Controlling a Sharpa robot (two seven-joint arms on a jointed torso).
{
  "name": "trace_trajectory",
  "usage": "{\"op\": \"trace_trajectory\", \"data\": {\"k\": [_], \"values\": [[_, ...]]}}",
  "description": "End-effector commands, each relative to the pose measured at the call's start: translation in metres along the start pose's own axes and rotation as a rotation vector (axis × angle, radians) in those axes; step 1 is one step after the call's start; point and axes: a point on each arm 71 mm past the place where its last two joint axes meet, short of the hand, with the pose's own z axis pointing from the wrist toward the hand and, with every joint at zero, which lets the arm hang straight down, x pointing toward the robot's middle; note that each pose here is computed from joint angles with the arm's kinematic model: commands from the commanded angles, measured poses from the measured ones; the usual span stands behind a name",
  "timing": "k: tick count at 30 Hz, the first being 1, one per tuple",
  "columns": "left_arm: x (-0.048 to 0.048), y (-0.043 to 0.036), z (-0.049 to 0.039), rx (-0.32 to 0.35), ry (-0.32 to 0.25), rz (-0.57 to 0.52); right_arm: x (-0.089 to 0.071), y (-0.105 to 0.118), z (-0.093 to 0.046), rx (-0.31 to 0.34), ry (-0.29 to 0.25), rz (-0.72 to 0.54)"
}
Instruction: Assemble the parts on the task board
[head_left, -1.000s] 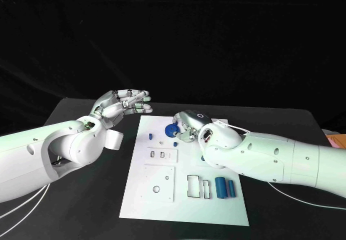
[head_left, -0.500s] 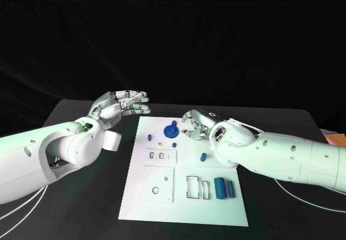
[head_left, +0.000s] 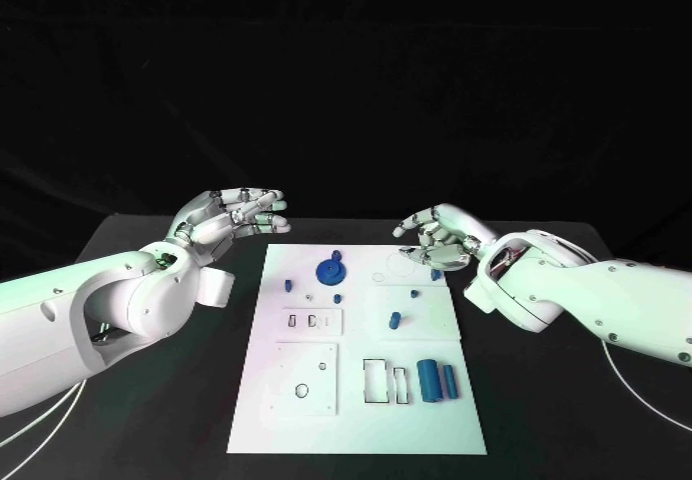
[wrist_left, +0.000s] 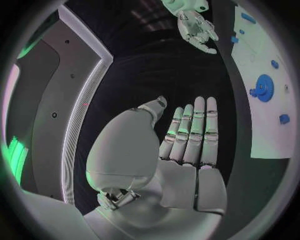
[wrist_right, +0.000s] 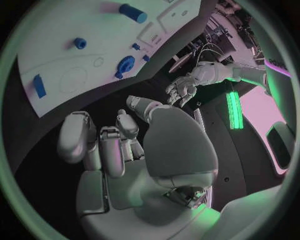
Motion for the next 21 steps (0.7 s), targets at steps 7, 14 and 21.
{"op": "trace_trajectory", "data": {"k": [7,14,21], "values": [[0.0003,0.0004,0.0036,0.012,0.02,-0.006,-0.005,-0.028,-0.025,-0.01,0.067,0.007],[0.0004,0.0021,0.0059,0.012,0.025,-0.003,-0.003,-0.052,-0.034,0.024,0.077,-0.086],[-0.0006,0.0029,0.0064,0.011,0.024,-0.001,-0.001,-0.069,-0.033,0.071,0.068,-0.142]]}}
